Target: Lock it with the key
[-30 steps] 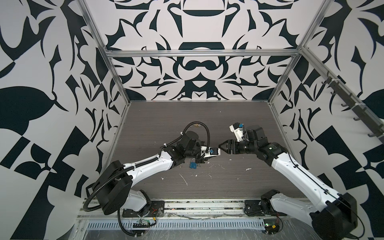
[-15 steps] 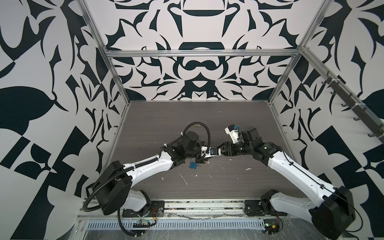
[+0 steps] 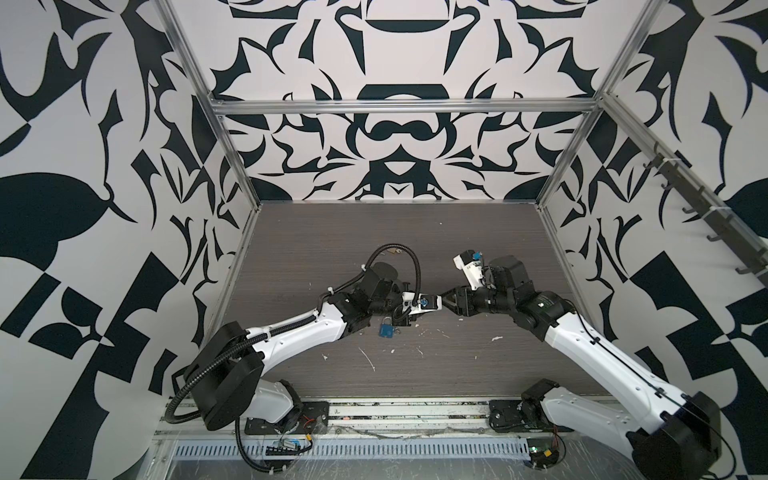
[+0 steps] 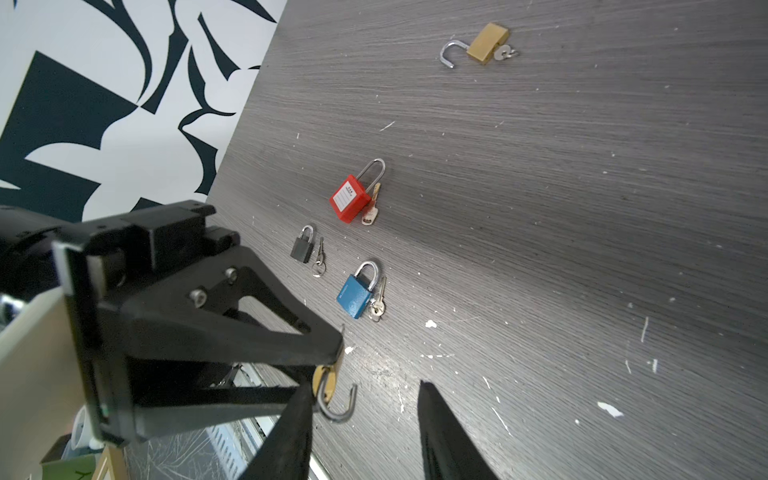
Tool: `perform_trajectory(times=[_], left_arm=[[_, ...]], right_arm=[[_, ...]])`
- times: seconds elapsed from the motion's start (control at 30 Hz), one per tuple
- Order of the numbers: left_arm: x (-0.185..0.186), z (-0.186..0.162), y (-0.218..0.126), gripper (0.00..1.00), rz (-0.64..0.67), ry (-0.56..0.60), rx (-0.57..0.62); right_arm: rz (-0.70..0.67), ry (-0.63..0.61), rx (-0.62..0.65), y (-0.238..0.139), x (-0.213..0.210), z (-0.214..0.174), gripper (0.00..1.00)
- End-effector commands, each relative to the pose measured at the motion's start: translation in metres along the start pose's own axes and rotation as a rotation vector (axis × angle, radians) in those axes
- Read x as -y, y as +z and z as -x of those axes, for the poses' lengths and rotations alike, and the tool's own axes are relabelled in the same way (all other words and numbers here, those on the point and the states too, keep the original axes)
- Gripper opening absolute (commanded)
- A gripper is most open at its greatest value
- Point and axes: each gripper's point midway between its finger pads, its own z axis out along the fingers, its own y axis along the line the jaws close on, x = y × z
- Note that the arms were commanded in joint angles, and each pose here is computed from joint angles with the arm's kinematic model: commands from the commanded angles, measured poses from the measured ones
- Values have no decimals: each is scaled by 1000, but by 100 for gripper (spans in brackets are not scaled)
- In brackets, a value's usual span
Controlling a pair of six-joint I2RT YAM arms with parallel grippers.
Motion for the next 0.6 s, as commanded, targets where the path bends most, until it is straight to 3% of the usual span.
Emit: perform_trajectory(times=[0.0, 0.17, 0.37, 0.57], left_arm=[[-1, 14, -3, 0, -19, 3, 37], [-1, 16, -2, 0, -25, -2, 39], [-2, 14, -2, 0, -22, -4, 34], [-1, 10, -2, 0, -19, -3, 20]], right_arm=[[65, -67, 6, 0, -14, 0, 40], [63, -90, -18, 6, -17, -5, 34], [44, -102, -17, 7, -17, -4, 20], [24, -108, 2, 2, -16, -2, 21]])
